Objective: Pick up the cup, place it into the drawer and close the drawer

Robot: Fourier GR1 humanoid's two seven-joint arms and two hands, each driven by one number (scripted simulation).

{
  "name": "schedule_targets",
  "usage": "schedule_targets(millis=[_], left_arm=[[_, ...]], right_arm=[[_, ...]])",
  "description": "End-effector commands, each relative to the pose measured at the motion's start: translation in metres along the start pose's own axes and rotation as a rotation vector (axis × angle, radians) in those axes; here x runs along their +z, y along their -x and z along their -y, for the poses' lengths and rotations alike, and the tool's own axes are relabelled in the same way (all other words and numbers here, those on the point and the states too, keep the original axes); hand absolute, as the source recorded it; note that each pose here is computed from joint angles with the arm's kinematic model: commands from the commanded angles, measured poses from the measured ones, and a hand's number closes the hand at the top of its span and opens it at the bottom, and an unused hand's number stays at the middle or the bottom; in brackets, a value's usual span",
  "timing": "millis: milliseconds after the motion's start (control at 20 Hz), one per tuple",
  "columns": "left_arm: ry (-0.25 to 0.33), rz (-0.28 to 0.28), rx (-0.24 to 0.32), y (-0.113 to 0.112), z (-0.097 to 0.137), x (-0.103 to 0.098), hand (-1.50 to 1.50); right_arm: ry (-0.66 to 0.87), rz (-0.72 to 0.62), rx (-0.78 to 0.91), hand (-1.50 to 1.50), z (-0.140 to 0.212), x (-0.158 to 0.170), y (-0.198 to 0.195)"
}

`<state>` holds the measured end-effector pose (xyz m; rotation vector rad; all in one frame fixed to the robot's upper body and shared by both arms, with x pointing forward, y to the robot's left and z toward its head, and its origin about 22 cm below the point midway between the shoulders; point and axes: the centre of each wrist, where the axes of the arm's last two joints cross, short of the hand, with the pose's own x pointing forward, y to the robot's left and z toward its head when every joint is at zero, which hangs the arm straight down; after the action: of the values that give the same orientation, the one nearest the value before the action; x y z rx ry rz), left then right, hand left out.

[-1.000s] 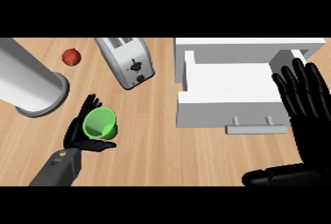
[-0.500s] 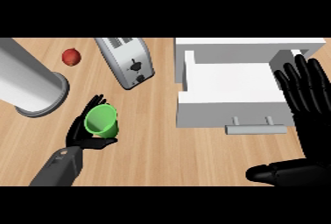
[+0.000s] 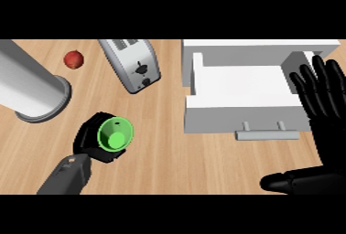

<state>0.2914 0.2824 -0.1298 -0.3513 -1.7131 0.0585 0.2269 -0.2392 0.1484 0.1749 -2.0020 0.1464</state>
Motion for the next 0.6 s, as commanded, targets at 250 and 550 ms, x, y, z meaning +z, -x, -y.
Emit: schedule_targets(millis=[250,550], left_arm=[[-0.172,0.243,-0.032,-0.001,0.000,0.002,1.50],[-0.227,0.337,-0.035,-0.014,-0.007,0.007,1.50]], right_arm=[[0.014,0.013,0.009,-1.50,-0.005,0.006,0.010],[0.010,-0.022,0.024,-1.50,0.006,0.009,-0.008]])
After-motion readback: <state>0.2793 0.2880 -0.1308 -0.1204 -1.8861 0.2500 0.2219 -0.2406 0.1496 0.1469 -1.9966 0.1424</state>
